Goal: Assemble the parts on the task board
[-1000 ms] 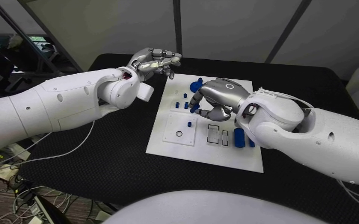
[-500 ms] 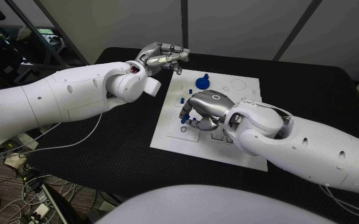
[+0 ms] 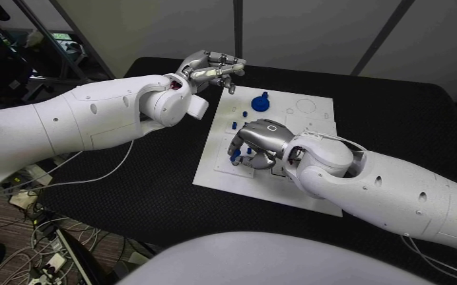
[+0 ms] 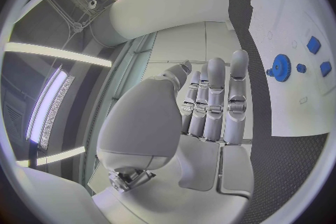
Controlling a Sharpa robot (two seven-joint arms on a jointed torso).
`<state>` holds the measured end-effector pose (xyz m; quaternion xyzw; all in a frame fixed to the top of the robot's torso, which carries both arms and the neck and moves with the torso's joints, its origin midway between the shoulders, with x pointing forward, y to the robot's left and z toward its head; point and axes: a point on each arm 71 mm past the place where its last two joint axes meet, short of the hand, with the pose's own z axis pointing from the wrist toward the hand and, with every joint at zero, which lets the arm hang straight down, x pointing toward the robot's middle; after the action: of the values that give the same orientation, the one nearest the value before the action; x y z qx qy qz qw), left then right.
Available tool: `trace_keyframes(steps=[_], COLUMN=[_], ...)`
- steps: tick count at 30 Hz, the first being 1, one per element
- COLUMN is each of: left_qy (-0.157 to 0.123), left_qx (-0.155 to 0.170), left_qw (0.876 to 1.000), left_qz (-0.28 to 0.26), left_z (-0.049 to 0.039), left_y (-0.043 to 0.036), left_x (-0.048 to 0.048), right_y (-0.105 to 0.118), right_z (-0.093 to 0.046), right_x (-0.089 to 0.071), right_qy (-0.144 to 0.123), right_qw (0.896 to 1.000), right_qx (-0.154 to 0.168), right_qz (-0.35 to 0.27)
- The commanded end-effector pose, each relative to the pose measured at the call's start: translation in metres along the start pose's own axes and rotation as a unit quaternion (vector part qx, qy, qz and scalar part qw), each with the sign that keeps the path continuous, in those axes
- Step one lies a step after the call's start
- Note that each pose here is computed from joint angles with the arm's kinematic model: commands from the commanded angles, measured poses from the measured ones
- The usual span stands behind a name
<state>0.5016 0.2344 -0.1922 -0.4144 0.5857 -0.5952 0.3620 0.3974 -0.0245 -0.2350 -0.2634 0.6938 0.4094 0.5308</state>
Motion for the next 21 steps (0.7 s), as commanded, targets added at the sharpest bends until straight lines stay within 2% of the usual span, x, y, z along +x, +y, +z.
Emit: trace_keyframes(steps=[1,21], left_qy=[0.005,0.006], left_qx=[0.002,0.002], left_qw=[1.0,1.0], left_qz=[-0.003,-0.004], left_z=[0.0007,0.0006], left_y=[-0.0012,-0.0012], left_x=[0.0011,0.0014], right_y=[0.0005,-0.0077], right_z=[0.0006,0.0], right_x=[0.0019,0.0106], right_qy=[0.012,0.036], right_qw=[1.0,0.999], right_qx=[-0.005,0.011], right_qz=[0.0,-0.015])
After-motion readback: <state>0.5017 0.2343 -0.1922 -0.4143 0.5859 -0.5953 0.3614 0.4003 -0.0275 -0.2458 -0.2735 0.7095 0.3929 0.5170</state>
